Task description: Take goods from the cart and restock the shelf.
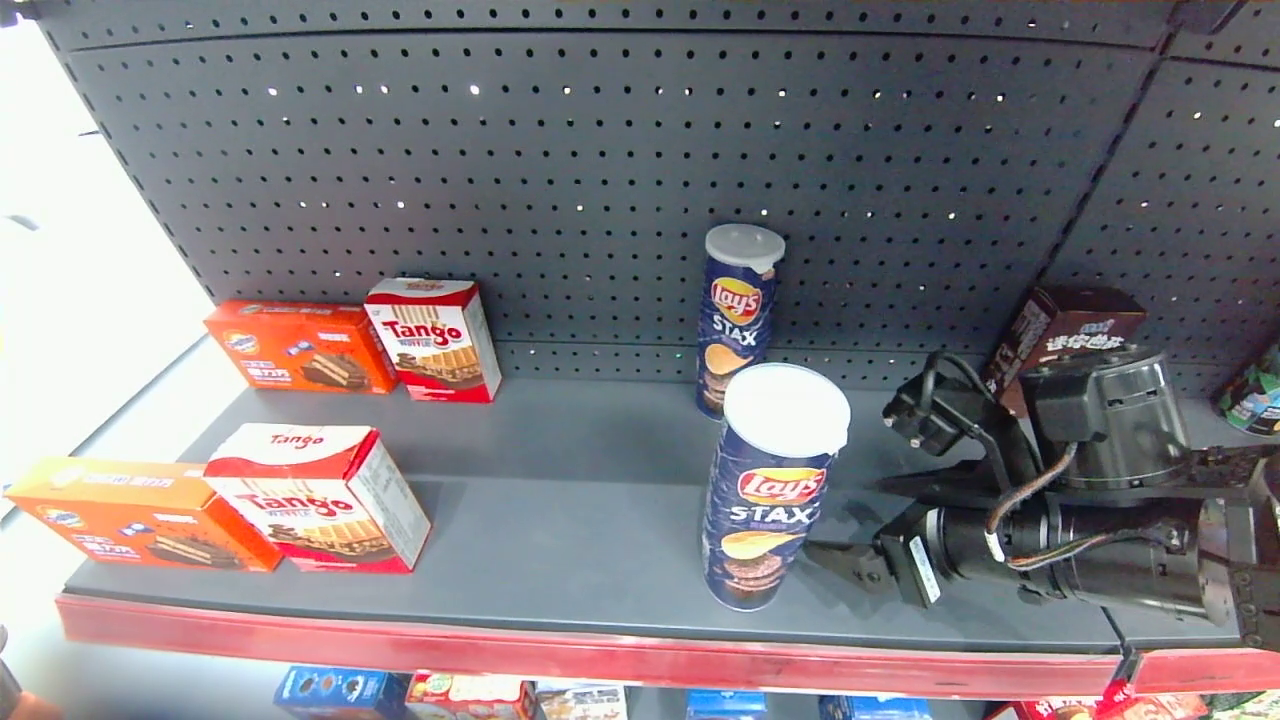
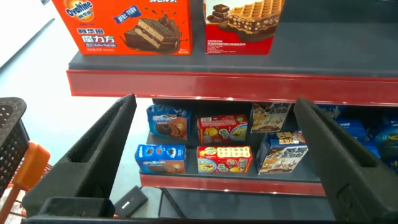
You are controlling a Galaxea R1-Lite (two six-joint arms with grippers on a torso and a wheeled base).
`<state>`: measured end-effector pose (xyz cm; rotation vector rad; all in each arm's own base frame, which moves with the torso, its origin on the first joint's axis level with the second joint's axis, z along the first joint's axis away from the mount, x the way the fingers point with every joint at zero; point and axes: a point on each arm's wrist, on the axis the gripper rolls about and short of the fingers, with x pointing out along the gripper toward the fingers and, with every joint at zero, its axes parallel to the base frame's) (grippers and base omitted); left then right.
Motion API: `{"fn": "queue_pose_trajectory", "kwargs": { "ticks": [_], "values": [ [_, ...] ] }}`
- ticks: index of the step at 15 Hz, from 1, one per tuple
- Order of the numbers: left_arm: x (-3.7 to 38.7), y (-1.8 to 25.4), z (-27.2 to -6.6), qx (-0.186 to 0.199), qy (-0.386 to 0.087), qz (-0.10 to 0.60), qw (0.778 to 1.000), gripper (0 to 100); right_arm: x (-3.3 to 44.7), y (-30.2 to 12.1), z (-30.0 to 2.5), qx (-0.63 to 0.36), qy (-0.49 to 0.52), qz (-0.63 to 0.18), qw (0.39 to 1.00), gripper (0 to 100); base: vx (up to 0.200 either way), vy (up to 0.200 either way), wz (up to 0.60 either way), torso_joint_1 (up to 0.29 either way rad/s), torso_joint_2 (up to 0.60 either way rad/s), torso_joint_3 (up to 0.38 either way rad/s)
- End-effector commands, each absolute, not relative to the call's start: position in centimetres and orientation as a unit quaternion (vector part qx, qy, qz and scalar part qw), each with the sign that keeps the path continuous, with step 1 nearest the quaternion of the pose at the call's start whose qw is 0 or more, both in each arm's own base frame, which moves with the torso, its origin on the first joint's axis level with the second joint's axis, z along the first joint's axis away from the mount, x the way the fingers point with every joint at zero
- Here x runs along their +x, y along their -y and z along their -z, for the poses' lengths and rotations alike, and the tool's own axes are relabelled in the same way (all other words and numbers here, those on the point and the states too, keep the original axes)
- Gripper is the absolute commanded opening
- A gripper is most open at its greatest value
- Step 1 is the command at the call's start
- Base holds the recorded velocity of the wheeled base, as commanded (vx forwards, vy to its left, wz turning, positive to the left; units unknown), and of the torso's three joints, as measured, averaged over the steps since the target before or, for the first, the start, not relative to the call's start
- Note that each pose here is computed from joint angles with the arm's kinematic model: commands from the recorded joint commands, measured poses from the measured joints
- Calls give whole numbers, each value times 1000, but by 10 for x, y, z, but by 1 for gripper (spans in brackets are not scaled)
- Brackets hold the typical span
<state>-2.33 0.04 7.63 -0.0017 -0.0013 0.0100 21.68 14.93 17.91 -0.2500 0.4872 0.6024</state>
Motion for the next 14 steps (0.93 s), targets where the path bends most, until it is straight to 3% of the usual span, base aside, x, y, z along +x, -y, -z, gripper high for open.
{"fn": "queue_pose_trajectory", "kwargs": {
  "ticks": [1, 5, 9, 10, 12, 14],
  "values": [
    [-23, 0, -76, -1, 0, -5, 1000, 100, 218, -150, -179, -122, -237, -293, 918, 100, 0, 0, 0, 0, 0, 0],
    [-23, 0, -76, -2, 0, -5, 1000, 100, 215, -127, -205, -97, -186, -252, 945, 100, 0, 0, 0, 0, 0, 0],
    [-23, 0, -76, -1, 0, -5, 1000, 100, 174, -54, -262, -54, -65, -133, 988, 100, 0, 0, 0, 0, 0, 0],
    [-23, 0, -76, 0, 0, -5, 1000, 100, 141, -23, -275, -43, -13, -64, 997, 100, 0, 0, 0, 0, 0, 0],
    [-23, 0, -76, 0, 0, -4, 1000, 100, 101, -5, -271, -37, 25, -8, 999, 100, 0, 0, 0, 0, 0, 0],
    [-23, 0, -76, 0, 0, -2, 1000, 100, 57, 0, -247, -40, 52, 14, 998, 100, 0, 0, 0, 0, 0, 0]
  ]
}}
